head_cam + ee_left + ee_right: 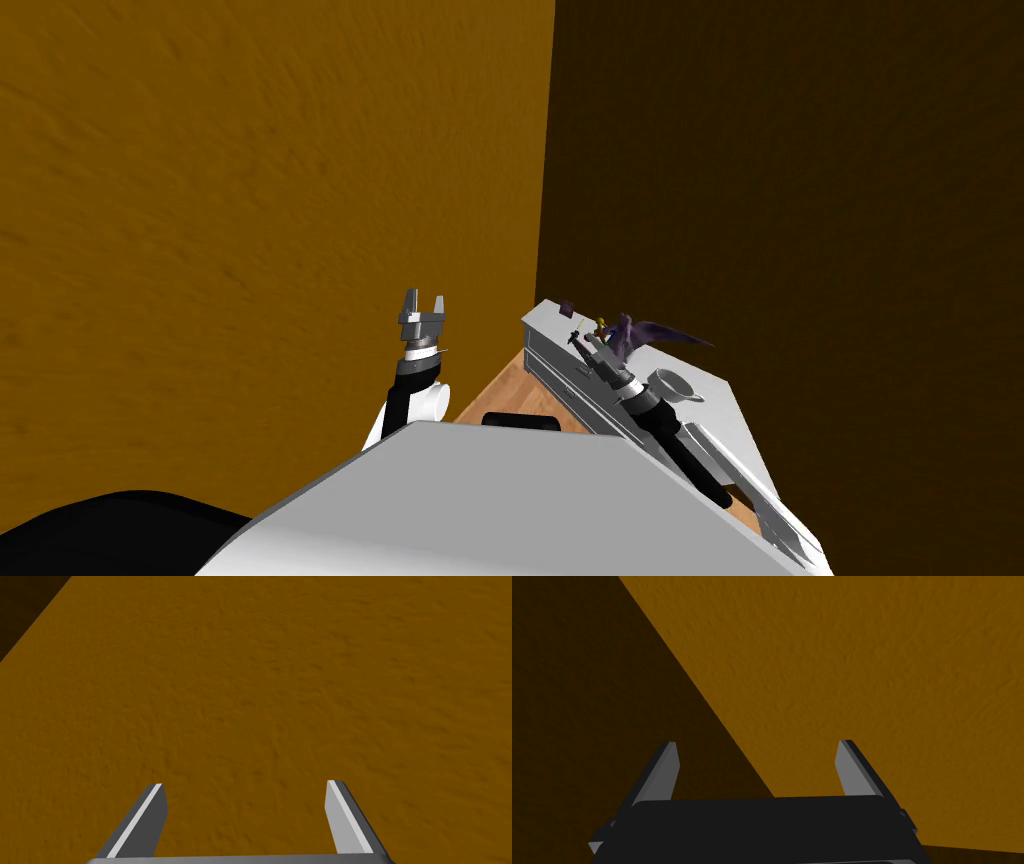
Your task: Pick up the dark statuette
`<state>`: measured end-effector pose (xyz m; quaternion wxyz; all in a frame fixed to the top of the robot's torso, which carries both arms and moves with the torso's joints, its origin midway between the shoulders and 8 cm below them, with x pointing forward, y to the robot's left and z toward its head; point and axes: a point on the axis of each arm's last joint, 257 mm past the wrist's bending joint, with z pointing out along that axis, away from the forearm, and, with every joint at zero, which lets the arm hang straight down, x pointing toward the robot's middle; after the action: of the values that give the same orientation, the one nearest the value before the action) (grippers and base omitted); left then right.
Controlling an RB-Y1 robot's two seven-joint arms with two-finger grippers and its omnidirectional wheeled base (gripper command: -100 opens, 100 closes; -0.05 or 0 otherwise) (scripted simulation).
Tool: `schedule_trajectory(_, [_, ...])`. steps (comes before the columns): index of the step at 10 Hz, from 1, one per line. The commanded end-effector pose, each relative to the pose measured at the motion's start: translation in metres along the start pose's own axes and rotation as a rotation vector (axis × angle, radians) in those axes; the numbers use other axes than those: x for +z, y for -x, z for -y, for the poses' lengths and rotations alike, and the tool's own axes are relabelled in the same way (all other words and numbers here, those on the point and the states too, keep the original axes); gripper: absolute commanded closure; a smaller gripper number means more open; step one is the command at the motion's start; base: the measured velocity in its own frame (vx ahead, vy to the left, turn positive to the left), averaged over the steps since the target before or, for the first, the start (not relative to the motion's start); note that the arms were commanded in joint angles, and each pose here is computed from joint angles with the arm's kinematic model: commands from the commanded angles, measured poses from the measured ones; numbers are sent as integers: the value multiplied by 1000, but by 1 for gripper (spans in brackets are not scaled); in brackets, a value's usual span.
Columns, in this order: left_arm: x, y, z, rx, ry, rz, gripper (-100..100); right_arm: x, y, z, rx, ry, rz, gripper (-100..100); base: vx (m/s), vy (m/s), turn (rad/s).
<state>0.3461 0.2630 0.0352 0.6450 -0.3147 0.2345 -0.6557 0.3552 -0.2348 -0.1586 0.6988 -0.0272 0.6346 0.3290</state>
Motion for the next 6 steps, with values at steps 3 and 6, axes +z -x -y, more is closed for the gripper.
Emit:
schedule_trajectory(3, [0, 0, 0, 0, 0, 0, 0, -23, -34, 31, -209, -22, -158, -100, 20, 44, 157])
schedule_trajectory(6, [0, 0, 0, 0, 0, 0, 0, -37, -55, 51, -335, -25, -257, -100, 14, 36, 144])
